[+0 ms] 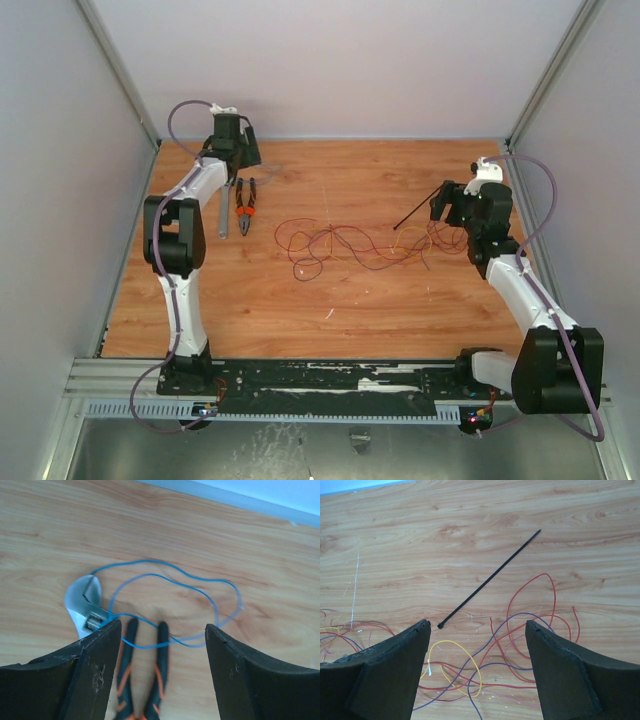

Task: Zip-tie the wires
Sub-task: Pick up the cable at the center of the board.

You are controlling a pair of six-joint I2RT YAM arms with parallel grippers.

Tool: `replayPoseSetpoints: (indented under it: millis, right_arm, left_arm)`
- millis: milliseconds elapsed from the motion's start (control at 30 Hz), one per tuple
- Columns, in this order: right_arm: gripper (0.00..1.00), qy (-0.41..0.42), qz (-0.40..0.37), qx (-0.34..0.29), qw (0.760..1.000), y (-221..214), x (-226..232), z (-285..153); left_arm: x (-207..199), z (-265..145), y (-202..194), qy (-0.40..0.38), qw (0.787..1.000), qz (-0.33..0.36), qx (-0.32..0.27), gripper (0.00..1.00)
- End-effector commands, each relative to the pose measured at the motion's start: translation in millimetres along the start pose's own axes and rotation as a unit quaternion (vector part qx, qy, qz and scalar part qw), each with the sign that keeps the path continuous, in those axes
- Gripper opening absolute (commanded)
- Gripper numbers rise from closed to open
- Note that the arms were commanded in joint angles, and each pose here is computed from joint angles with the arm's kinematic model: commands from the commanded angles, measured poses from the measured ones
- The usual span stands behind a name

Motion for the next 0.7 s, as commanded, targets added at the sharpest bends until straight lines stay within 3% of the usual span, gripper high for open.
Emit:
replayPoseSetpoints:
  millis: [0, 400, 533, 667]
  right_arm:
    - [0.78, -0.005, -0.003, -0.020, 1.000, 6, -2, -1]
    - [0.78, -0.025, -0.005, -0.024, 0.999, 6, -6, 3]
    - [0.78, -0.027, -0.005, -0.025, 0.999, 6, -6, 4]
    - [0.78, -0.027, -0.004, -0.024, 0.999, 6, -7, 5]
  left_arm:
    - [37, 28, 7, 0.027, 0.999, -0.032, 0.016, 0.72]
    - [47, 64, -9, -0.030, 0.997, -0.048, 0.044, 0.65]
    - [45, 71, -16, -0.043, 0.996, -0.051, 0.054, 0.55]
    - [44, 72, -19, -0.057, 0.995, -0.051, 0.060, 0.34]
Point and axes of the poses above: each gripper's point midway between its finger pads, its own z axis out along the fingers, its own x axis along the line the jaws close on, y = z × x, the point moved 9 cm from there along -z, back along the fingers
